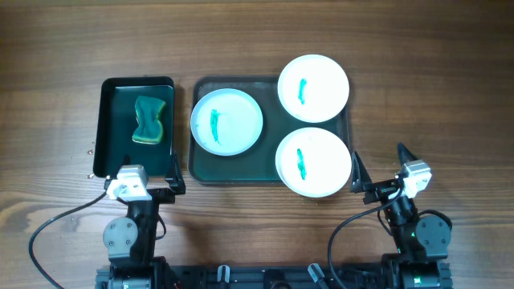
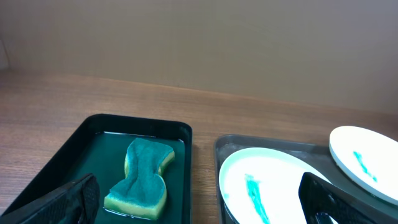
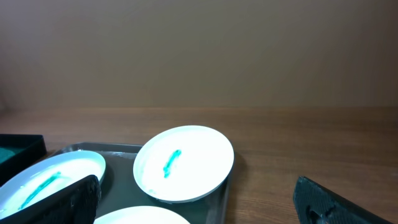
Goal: Clean dirty plates on tray and stack at the side
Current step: 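Raise both arms from rest toward the sponge and plates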
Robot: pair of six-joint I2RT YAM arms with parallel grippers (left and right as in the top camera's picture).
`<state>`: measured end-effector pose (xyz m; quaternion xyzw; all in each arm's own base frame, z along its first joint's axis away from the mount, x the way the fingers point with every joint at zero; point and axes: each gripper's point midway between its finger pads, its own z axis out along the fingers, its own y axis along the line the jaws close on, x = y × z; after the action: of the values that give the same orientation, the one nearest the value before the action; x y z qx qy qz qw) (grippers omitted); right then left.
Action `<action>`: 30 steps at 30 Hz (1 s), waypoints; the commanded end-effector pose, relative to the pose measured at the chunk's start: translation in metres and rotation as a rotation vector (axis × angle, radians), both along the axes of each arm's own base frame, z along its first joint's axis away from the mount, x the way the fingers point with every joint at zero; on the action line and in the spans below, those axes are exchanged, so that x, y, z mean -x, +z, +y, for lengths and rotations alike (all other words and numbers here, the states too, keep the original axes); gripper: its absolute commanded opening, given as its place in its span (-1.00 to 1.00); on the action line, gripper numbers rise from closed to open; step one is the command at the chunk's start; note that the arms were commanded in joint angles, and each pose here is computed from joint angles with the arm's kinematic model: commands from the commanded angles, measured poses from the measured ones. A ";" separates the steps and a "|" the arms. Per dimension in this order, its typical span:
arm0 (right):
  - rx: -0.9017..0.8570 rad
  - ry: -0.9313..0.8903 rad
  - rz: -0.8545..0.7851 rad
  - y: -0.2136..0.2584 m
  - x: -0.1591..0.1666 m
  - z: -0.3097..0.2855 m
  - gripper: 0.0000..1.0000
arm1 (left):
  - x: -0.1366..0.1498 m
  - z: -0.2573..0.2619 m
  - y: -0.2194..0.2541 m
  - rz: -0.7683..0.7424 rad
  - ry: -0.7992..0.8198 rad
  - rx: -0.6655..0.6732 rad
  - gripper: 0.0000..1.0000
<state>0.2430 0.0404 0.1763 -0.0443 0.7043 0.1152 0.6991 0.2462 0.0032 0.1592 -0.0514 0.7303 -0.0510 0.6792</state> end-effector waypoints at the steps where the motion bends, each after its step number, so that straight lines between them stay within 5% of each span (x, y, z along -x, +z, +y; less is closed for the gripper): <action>1: -0.009 0.000 -0.004 0.001 0.000 0.000 0.99 | 0.000 0.001 -0.001 -0.003 0.001 0.010 1.00; 30: -0.053 -0.042 0.007 0.001 -0.001 -0.007 1.00 | 0.000 0.001 -0.001 -0.003 0.001 0.010 1.00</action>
<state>0.2439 0.0360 0.1762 -0.0242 0.7054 0.1167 0.6987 0.2462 0.0032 0.1592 -0.0514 0.7305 -0.0510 0.6791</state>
